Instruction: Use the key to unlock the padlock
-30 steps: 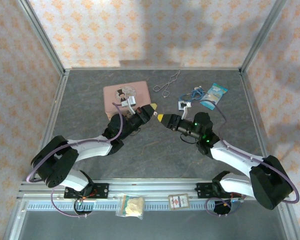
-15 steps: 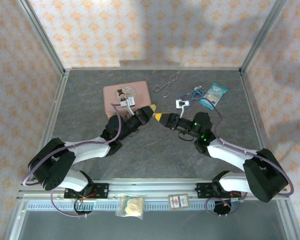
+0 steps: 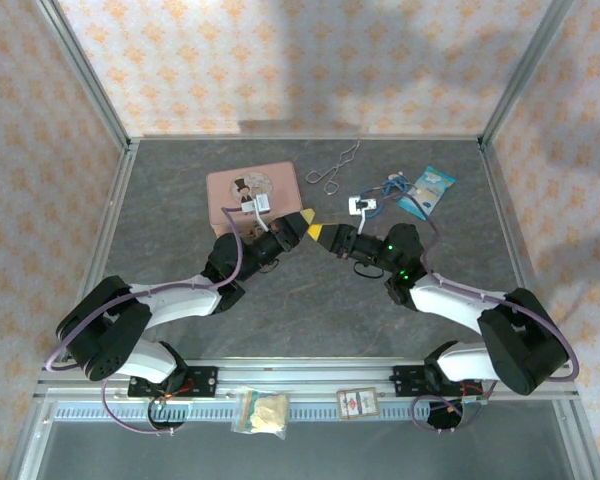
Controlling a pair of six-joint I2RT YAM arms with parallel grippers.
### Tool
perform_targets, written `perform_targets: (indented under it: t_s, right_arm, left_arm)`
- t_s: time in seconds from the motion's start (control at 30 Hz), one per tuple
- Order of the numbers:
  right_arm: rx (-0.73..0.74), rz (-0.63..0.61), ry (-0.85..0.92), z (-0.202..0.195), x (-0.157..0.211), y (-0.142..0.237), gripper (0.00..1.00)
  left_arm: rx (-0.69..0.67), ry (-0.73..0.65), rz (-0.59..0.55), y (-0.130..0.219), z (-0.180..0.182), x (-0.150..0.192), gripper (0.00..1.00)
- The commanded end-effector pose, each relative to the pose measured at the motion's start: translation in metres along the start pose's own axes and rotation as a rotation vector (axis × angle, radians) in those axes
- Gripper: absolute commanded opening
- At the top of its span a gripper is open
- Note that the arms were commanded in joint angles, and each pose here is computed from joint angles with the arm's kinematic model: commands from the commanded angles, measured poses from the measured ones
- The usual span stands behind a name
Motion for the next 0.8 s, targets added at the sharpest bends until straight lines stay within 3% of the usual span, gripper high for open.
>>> perform_targets:
  t_s: [0.0, 0.07, 0.13, 0.2, 0.47, 0.77]
  right_arm:
    - [-0.06, -0.023, 0.06, 0.013, -0.011, -0.003, 0.03]
    - [-0.041, -0.019, 0.074, 0.011, -0.009, -0.002, 0.0]
    - [-0.01, -0.018, 0.093, 0.008, -0.007, 0.001, 0.0]
    - [0.025, -0.009, 0.115, 0.004, -0.003, 0.003, 0.0]
    - [0.118, 0.058, 0.217, -0.003, -0.004, -0.001, 0.0]
    - [0.256, 0.083, 0.367, -0.002, -0.014, -0.005, 0.0]
  left_arm:
    - [0.099, 0.019, 0.002, 0.002, -0.014, 0.002, 0.01]
    - [0.07, 0.025, -0.018, 0.006, -0.012, -0.002, 0.35]
    - [0.022, 0.024, -0.042, 0.011, -0.008, -0.011, 0.6]
    - [-0.026, 0.021, -0.069, 0.017, -0.006, -0.021, 0.7]
    - [-0.193, -0.065, -0.077, 0.031, 0.0, -0.04, 0.7]
    - [-0.256, 0.008, -0.063, 0.032, 0.009, -0.041, 0.61]
Point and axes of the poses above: each hand's point on the last joint's axis, 136 mm out from that joint toward the fingers, its own y axis back along the fingers, its own z axis along the line the jaws close on, x = y × z, the point moved 9 cm from there along y, back along the fingers
